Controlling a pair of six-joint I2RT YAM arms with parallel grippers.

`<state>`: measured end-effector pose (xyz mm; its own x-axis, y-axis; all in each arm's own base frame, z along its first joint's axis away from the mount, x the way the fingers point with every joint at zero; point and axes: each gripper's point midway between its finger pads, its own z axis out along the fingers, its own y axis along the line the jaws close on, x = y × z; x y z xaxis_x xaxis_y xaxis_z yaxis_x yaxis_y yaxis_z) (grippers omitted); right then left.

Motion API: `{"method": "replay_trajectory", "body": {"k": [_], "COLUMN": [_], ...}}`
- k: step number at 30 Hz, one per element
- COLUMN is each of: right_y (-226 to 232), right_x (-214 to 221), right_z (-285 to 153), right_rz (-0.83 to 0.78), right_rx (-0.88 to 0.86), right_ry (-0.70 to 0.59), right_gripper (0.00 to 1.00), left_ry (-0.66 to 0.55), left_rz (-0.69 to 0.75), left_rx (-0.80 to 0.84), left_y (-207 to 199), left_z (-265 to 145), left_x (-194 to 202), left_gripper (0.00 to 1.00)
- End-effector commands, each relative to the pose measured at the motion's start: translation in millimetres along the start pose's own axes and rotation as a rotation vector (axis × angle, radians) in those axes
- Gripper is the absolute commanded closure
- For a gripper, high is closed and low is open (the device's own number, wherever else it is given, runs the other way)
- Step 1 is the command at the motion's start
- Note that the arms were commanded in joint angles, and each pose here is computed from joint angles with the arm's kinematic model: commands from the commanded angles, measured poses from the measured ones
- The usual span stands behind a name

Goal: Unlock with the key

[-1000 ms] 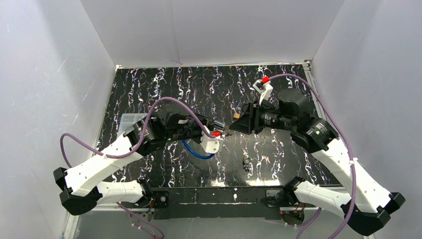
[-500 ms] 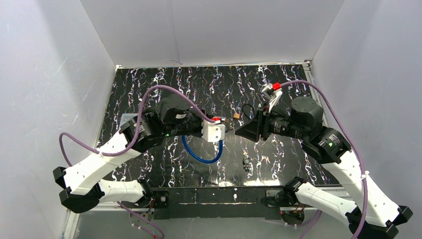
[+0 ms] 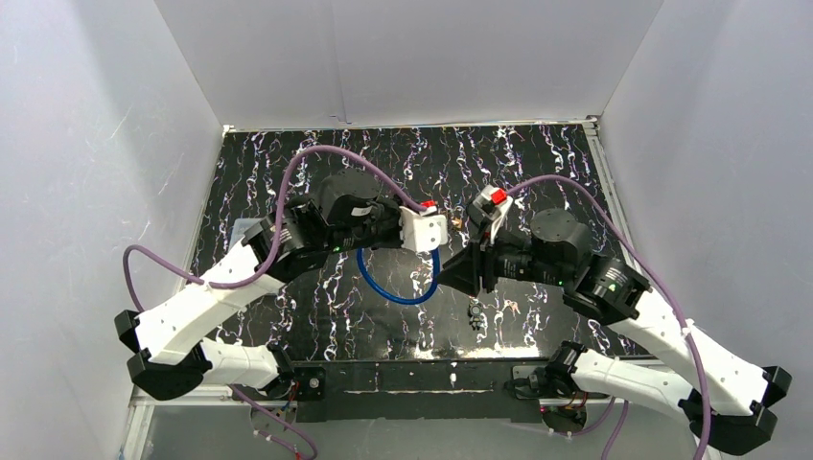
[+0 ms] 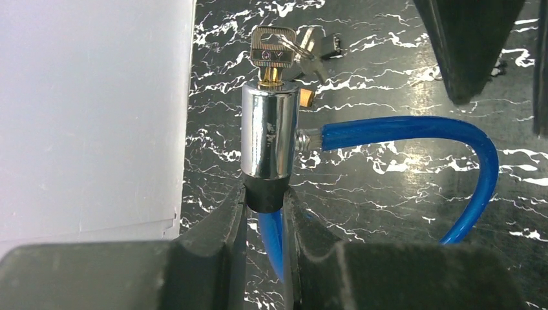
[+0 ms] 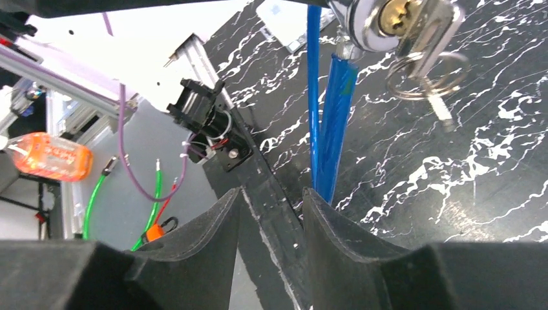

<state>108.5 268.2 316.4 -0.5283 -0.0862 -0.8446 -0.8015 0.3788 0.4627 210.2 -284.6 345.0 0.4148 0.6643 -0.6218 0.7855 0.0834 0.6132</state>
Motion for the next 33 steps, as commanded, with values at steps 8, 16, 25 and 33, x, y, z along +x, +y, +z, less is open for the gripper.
{"method": "replay_trajectory", "body": {"k": [8, 16, 25, 33], "right_y": [-38.0, -38.6, -57.8, -64.8], "right_x": [-50.1, -50.8, -55.1, -48.8], "right_z": [24.0, 25.4, 13.8, 8.4], "right_rz": [-0.084, -0.098, -0.134, -0.136], "right_rx": [0.212, 0.209, 0.319, 0.350], "right_ry": [-0.195, -0.225, -0.268, -0.271], "right_gripper": [0.67, 0.68, 0.60, 0.58], "left_ry": [-0.097, -0.139, -0.145, -0.142], "left_rz": [-0.071, -0.096, -0.090, -0.080], "left_rx": [-0.094, -0.056, -0.049, -0.068], "left_y": [31.3, 26.6, 27.3, 31.1], "left_z": [-21.9, -25.1, -25.1, -25.2], "left_x": [-33.3, -43.5, -46.4, -46.2], "left_gripper": [1.00, 1.00, 1.00, 1.00]}}
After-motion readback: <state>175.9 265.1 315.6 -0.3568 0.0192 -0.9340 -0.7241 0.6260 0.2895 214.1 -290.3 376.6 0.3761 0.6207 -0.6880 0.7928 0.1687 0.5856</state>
